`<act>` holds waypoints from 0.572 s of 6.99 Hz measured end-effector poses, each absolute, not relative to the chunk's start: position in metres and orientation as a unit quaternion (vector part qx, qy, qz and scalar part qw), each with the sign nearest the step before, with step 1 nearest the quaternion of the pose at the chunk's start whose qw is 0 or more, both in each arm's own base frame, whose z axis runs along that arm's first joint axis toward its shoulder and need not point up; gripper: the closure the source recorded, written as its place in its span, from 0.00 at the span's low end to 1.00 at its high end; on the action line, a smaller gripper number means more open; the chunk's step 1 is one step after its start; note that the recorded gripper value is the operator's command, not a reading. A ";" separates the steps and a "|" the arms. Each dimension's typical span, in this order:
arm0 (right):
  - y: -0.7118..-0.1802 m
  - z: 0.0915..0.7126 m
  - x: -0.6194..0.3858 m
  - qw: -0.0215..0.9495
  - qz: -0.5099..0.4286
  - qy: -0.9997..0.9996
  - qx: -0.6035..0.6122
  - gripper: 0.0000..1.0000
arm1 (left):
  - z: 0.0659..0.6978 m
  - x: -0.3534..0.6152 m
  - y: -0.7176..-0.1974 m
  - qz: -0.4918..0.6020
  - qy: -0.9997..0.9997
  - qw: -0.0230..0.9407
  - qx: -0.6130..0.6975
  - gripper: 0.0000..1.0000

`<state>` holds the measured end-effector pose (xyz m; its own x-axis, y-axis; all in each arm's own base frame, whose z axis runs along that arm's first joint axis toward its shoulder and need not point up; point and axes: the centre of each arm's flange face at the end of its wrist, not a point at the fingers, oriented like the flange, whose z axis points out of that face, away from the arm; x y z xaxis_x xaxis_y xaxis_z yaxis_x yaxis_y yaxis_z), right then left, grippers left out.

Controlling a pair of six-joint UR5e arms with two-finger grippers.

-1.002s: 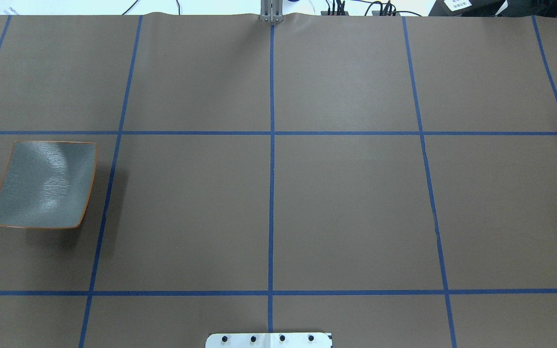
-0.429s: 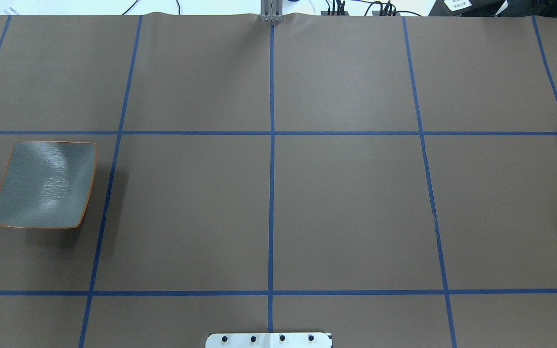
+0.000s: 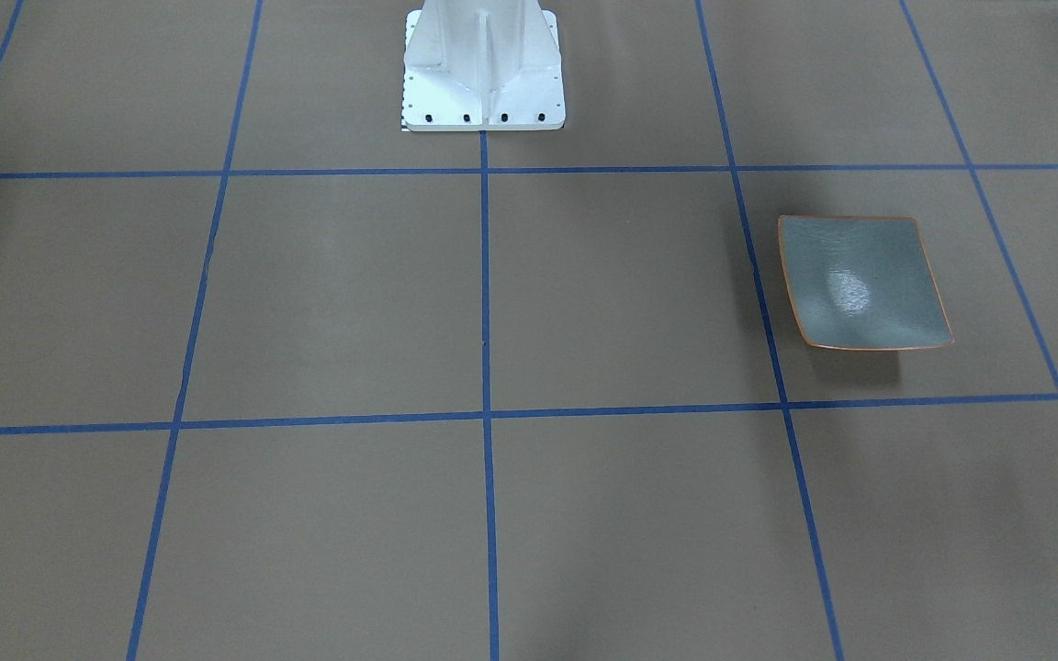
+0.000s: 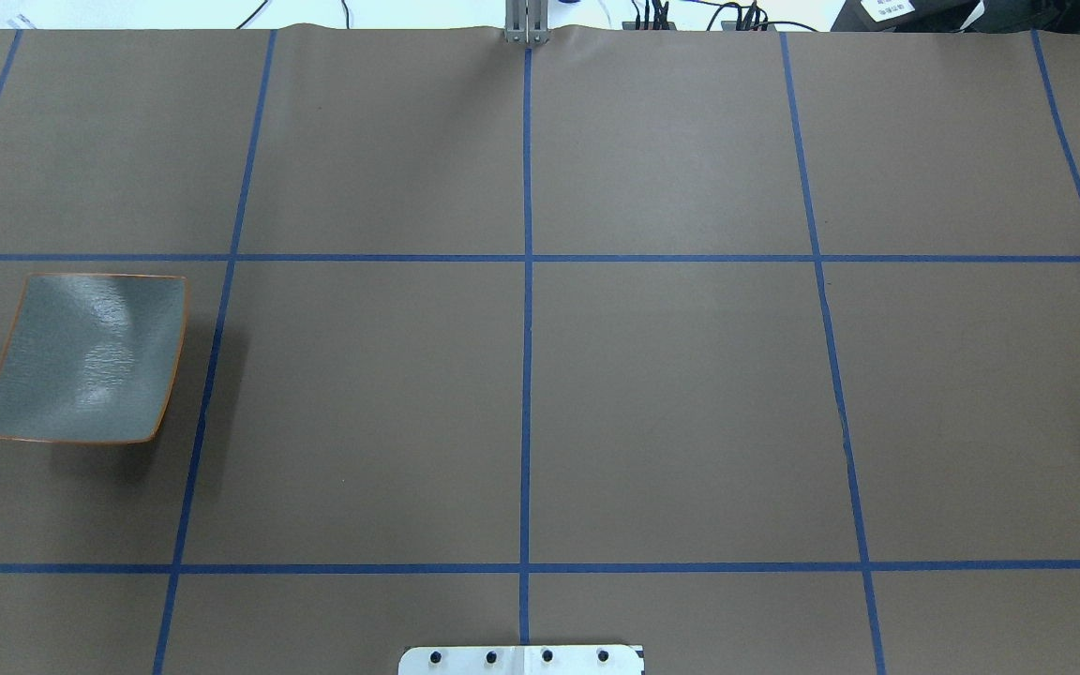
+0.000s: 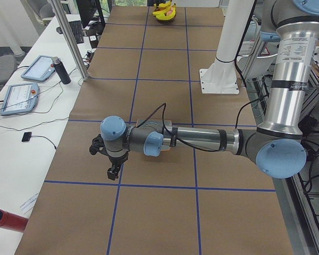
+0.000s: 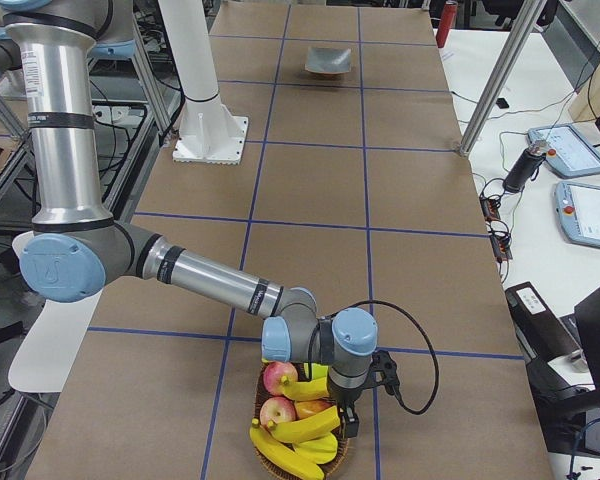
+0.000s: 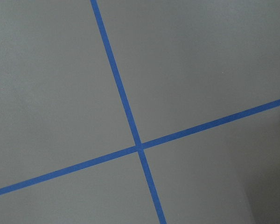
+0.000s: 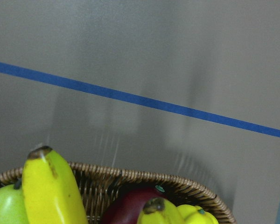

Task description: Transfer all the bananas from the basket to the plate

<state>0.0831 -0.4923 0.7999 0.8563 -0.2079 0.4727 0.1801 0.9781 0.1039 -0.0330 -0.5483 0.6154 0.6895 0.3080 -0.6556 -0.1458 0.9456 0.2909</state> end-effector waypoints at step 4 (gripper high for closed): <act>-0.489 0.810 0.086 0.969 -0.100 -0.225 0.017 0.09 | 0.611 -0.033 -0.551 0.126 0.374 0.912 0.112 0.00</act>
<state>0.0864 -0.4888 0.8104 0.8783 -0.2021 0.4334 0.1866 0.9793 0.0786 -0.0328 -0.5514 0.6113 0.6892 0.3129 -0.6535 -0.1457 0.9434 0.2980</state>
